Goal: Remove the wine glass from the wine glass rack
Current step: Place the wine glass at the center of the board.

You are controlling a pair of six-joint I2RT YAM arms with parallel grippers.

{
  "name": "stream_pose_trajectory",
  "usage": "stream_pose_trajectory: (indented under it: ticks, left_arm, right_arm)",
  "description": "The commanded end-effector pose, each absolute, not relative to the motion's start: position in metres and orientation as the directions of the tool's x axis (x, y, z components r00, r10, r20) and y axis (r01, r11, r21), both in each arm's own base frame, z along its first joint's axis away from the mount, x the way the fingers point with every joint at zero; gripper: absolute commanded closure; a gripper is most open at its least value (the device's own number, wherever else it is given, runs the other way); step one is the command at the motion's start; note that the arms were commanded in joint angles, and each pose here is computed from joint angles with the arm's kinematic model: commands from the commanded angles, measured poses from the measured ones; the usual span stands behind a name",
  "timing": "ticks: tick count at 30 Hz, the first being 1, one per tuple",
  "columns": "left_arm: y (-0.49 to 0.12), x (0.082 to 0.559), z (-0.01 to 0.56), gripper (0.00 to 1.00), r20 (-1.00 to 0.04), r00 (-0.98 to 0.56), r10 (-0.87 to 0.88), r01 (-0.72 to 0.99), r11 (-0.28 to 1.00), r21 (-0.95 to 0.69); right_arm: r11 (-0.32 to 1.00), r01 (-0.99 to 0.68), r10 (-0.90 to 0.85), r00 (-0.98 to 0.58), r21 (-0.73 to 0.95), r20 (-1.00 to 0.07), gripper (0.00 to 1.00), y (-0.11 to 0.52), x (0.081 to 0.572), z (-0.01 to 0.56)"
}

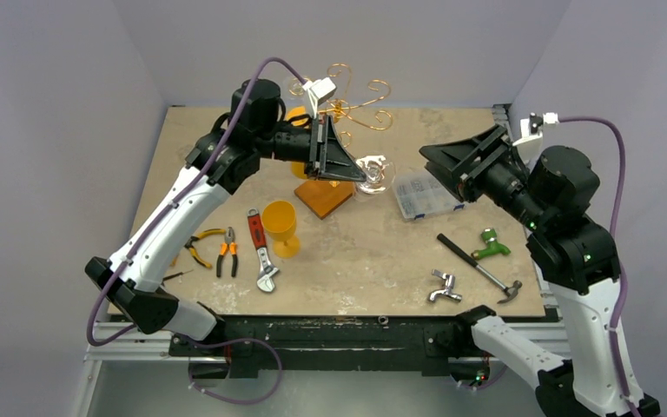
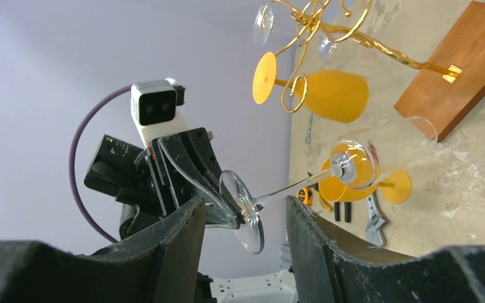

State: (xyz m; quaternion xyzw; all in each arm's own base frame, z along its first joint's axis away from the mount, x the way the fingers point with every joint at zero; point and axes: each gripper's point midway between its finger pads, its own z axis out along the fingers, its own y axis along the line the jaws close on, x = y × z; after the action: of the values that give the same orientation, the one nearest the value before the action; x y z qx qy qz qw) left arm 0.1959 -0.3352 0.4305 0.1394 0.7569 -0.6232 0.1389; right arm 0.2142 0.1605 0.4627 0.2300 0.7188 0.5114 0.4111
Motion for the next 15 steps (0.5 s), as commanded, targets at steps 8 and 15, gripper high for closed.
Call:
stream_pose_trajectory:
  ticks: [8,15]
  left_arm:
    - [-0.334,0.171,0.49,1.0,-0.641,-0.767,0.024,0.641,-0.012,-0.767]
    - [-0.341,0.167,0.507,1.0,-0.697,-0.717,0.005,0.694,-0.09,-0.714]
  right_arm:
    - [0.245,0.112,0.853,-0.496,0.963,-0.16,0.39,0.147,0.217,0.445]
    - [0.161,0.145,0.849,-0.525,0.976,-0.062,0.36,0.156,0.214,0.438]
